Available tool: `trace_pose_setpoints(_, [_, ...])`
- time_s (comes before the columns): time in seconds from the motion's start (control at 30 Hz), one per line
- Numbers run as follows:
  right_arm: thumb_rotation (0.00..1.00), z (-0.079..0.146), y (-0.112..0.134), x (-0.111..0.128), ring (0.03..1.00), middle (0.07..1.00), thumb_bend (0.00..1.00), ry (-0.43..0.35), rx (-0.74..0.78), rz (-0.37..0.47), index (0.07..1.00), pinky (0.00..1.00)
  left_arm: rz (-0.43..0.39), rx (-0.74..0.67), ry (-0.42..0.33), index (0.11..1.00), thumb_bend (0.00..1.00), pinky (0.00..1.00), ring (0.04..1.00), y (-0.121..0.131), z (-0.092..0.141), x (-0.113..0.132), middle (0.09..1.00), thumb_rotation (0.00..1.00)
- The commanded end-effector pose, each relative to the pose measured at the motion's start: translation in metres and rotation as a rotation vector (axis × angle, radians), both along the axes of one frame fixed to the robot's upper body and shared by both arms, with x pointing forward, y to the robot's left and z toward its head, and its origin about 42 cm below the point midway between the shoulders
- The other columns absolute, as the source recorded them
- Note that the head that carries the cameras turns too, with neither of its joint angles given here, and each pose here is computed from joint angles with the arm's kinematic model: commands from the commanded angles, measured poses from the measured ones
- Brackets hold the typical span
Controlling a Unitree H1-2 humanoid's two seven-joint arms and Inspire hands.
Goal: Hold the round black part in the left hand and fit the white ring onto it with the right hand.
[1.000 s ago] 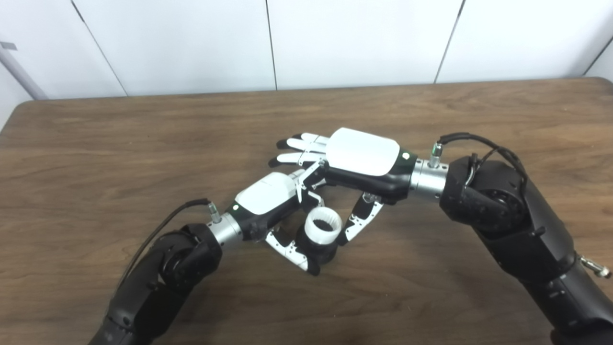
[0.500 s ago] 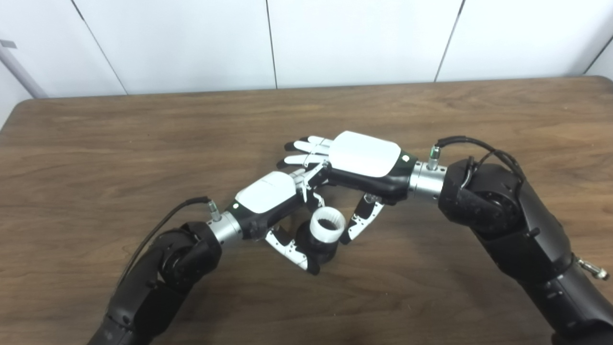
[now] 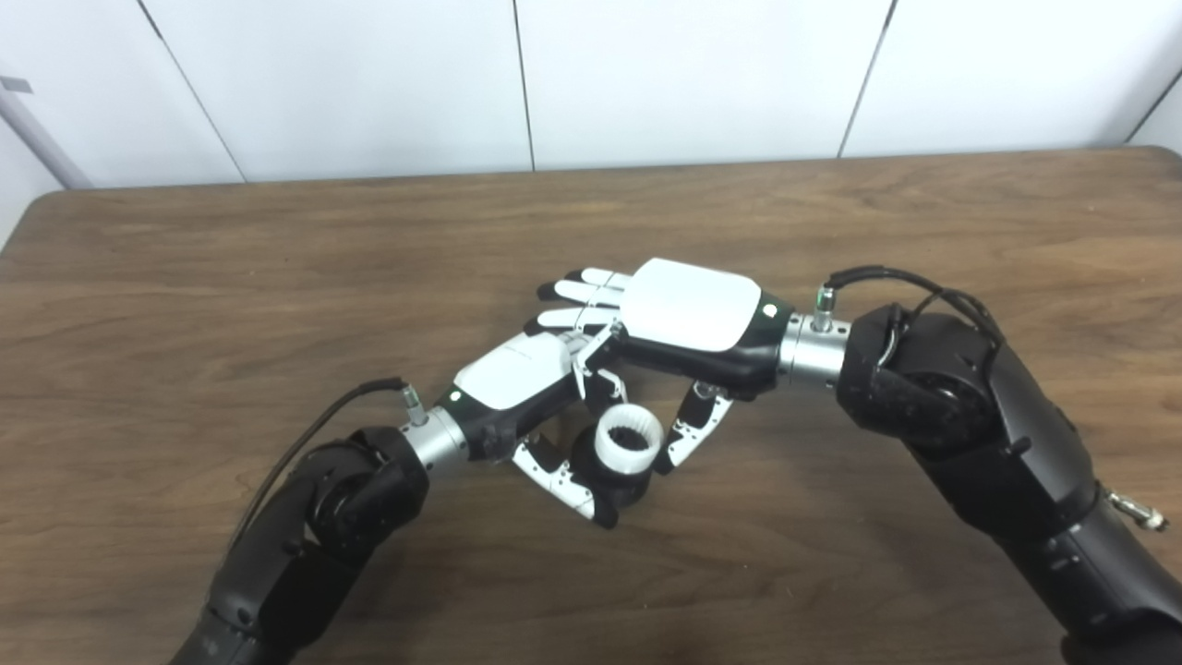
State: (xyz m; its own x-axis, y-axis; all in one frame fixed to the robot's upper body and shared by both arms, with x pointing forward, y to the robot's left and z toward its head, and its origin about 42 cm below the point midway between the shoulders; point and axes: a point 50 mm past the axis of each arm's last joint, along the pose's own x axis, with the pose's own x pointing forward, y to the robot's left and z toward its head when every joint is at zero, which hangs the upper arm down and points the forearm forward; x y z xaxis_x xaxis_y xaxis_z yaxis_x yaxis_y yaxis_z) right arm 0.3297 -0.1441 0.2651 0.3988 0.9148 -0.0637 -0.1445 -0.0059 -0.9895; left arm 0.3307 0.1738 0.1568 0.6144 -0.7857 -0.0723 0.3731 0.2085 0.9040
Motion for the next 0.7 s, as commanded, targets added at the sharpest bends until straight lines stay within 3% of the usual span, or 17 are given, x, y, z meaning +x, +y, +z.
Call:
trace_pose_setpoints(0.0, [0.15,0.0165,0.0049,0.0024,1.000,0.933,0.52,-0.084,0.047,0.042,0.484,1.00,-0.016,-0.018,-0.051,0.483,0.52,1.00,1.000,-0.0016,0.0127,0.0031,0.947,0.06])
trace_pose_setpoints(0.67, [0.15,0.0117,0.0141,0.0021,1.000,0.933,0.52,-0.138,0.071,0.078,0.483,1.00,-0.028,-0.012,-0.055,0.483,0.52,1.00,1.000,-0.0064,0.0144,-0.0018,0.940,0.06])
